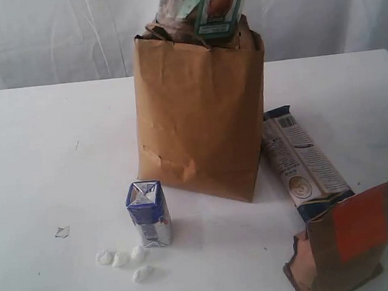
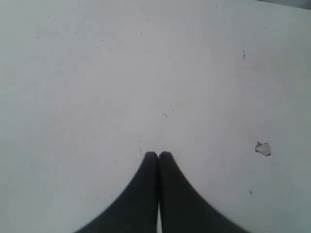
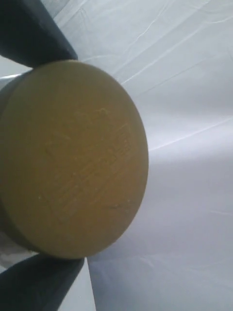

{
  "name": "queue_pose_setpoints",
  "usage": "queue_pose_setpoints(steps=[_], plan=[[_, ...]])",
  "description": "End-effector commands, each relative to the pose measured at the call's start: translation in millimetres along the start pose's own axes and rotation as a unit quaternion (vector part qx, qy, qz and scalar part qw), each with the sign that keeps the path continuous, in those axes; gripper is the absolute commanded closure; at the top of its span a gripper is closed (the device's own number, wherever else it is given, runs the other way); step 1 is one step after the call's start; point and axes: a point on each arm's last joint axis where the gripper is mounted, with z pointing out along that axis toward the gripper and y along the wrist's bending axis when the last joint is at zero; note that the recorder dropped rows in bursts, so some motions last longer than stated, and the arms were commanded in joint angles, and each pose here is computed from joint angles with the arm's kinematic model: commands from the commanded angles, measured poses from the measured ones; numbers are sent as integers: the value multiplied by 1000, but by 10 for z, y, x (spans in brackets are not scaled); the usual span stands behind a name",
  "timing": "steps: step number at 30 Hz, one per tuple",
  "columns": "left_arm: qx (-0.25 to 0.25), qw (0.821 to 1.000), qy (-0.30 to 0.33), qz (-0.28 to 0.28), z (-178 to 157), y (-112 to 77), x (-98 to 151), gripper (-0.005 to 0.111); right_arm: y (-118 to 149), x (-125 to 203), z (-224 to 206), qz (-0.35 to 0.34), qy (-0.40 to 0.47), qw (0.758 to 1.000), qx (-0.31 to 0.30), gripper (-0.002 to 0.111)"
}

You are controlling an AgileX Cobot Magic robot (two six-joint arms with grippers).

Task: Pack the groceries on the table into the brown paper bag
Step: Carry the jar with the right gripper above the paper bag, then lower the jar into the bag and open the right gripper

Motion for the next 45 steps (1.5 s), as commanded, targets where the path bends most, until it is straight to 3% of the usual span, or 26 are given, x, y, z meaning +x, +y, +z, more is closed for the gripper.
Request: queue_pose_setpoints(steps=[1,19,23,31,35,45], plan=[[-3,1000,2,4,11,6,14,107,4,87,95,-16,-2,1000,-2,108],[-3,1000,2,4,11,6,14,107,62,700,569,-77,78,994,17,107],[-3,1000,2,4,11,6,14,107,101,796,639,-82,85,993,0,95],[-3,1000,2,4,11,6,14,107,109,893,677,-77,109,991,-3,56],[-3,1000,2,4,11,6,14,107,79,912,671,-78,121,990,13,50],[-3,1000,2,4,11,6,14,107,-81,927,615,-69,151,981,100,50]])
